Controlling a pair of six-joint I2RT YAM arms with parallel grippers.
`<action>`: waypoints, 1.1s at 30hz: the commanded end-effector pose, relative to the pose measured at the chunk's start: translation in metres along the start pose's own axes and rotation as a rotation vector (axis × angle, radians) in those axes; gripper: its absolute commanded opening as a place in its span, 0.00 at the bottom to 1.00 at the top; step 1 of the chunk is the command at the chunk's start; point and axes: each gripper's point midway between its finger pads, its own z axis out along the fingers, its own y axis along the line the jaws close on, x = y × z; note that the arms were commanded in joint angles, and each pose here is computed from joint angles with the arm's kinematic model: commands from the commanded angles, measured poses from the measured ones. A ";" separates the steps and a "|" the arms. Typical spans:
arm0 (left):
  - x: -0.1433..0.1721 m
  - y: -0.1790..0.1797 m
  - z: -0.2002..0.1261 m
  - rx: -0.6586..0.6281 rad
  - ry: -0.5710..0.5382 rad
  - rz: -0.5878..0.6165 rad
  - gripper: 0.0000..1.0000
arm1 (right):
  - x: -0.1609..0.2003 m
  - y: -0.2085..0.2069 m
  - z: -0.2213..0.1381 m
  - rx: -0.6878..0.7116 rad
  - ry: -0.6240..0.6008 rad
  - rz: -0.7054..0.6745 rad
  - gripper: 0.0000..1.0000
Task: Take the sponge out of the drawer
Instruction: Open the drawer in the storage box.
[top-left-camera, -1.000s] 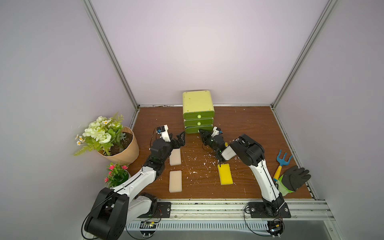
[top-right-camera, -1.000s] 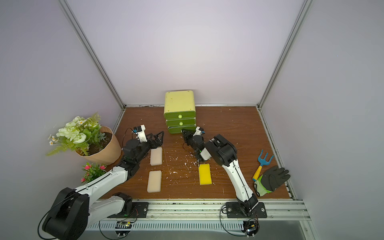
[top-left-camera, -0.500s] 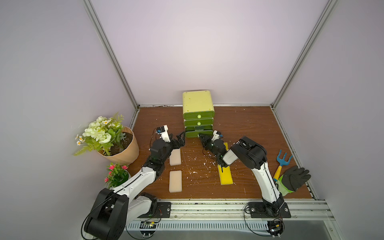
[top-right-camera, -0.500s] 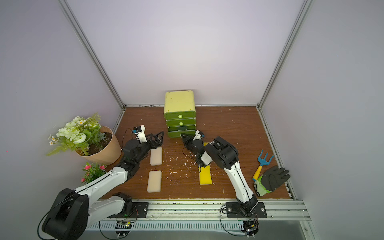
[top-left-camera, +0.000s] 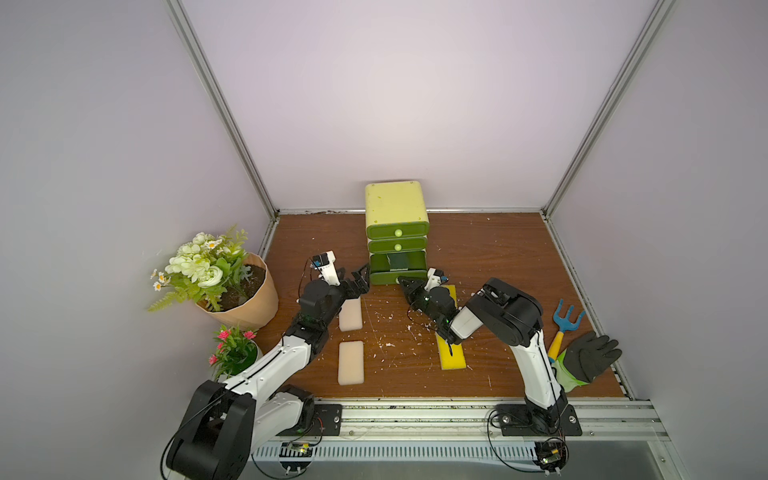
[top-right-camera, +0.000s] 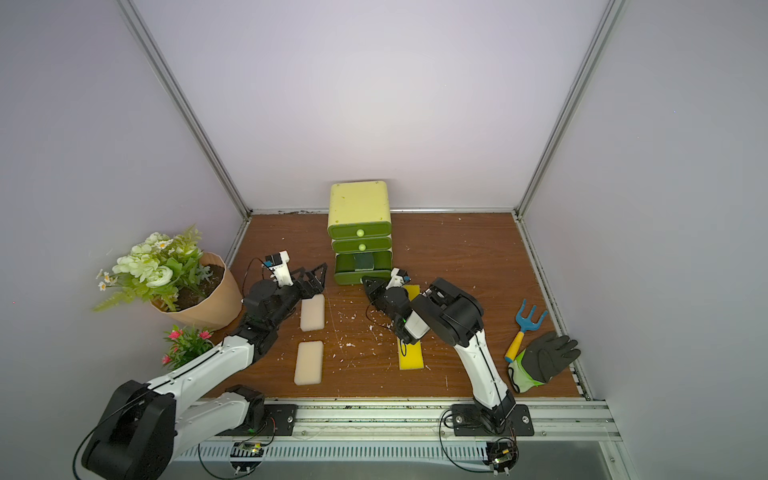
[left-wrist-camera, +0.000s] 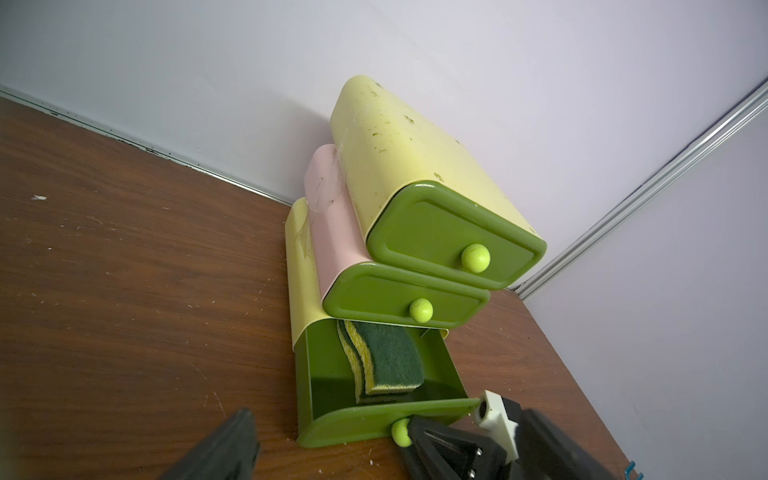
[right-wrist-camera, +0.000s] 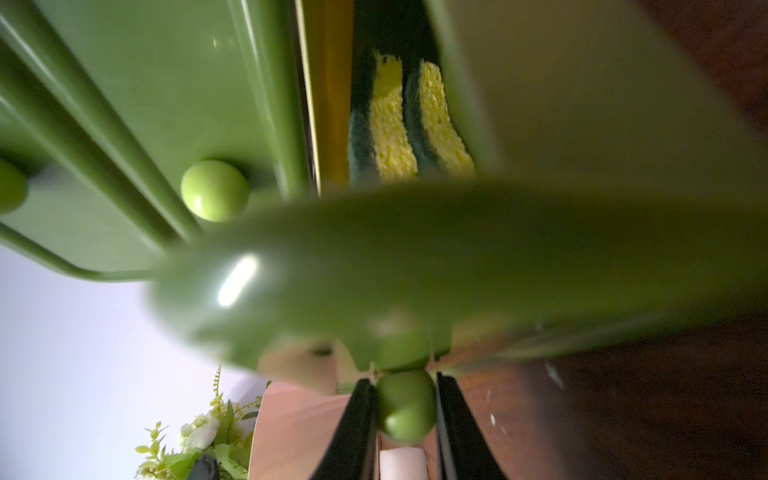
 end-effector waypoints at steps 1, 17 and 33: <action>-0.009 -0.002 -0.003 0.018 -0.031 -0.003 1.00 | 0.003 0.040 -0.008 -0.104 0.000 -0.023 0.17; -0.006 -0.002 0.000 0.024 -0.022 -0.017 1.00 | 0.026 0.029 -0.043 -0.079 0.036 -0.043 0.18; -0.005 -0.001 0.001 0.021 -0.017 -0.013 1.00 | 0.032 0.040 -0.070 -0.045 0.044 -0.199 0.46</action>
